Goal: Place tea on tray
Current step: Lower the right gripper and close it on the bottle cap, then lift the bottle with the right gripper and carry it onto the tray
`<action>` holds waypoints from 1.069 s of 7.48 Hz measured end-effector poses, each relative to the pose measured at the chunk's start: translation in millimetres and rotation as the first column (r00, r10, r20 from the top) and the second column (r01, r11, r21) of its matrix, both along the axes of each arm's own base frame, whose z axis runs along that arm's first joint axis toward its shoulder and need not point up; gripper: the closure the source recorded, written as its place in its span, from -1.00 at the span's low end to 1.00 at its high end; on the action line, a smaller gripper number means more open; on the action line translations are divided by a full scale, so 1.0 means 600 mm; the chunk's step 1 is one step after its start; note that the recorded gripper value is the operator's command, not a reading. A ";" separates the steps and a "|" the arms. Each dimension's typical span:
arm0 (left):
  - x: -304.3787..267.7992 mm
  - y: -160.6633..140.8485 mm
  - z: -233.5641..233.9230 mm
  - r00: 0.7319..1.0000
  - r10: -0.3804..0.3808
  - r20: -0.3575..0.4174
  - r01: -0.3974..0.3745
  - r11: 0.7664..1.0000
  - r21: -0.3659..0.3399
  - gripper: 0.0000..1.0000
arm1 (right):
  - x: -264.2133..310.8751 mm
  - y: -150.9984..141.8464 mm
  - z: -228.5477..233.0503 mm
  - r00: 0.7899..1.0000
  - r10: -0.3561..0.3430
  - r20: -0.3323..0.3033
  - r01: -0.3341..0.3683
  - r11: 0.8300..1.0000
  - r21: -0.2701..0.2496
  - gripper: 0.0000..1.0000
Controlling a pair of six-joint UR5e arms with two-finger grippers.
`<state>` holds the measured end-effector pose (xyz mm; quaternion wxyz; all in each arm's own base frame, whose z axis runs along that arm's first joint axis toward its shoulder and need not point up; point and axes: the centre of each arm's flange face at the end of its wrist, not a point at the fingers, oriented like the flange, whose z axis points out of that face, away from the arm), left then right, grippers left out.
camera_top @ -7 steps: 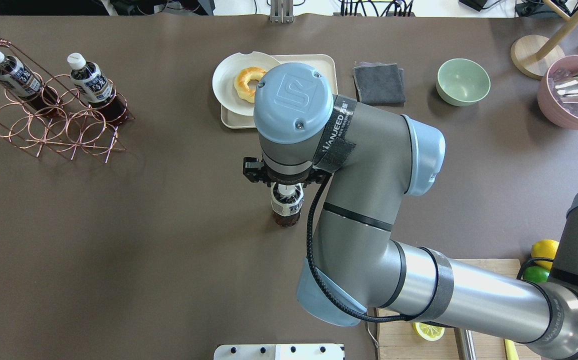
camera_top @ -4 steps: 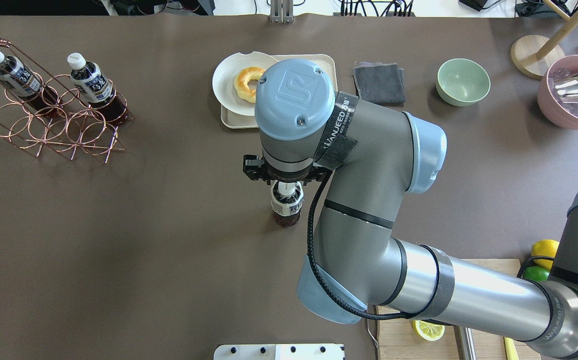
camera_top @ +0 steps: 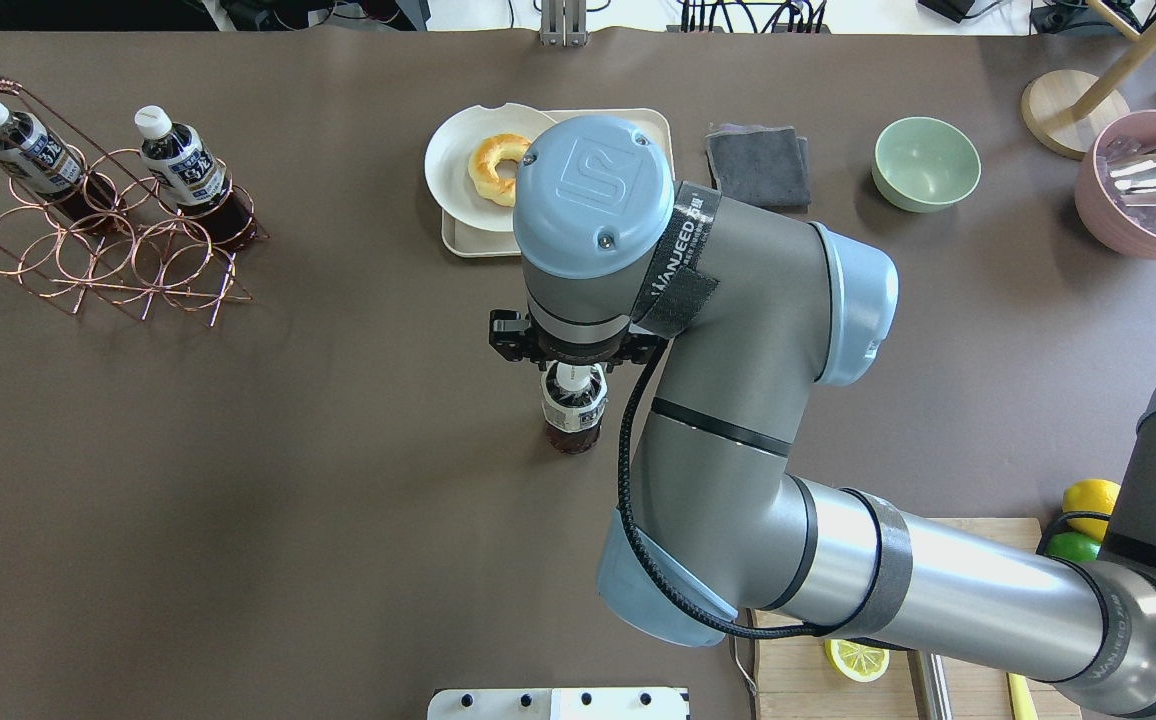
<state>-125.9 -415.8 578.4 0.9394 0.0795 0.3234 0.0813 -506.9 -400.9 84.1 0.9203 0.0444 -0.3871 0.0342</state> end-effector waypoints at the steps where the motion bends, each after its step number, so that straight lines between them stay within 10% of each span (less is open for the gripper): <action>1: 0.000 -0.001 0.000 1.000 0.000 0.000 0.000 1.000 -0.001 -0.95 | -0.001 -0.001 0.003 1.000 0.000 -0.003 0.000 1.000 -0.003 0.67; 2: 0.000 -0.001 0.001 1.000 0.000 0.000 0.000 1.000 -0.001 -0.95 | -0.001 0.000 0.003 1.000 0.002 -0.002 -0.002 1.000 -0.006 1.00; 8: -0.001 -0.016 -0.007 1.000 0.000 -0.011 0.000 1.000 0.010 -0.95 | 0.021 -0.007 -0.007 1.000 0.010 0.006 -0.010 1.000 -0.013 1.00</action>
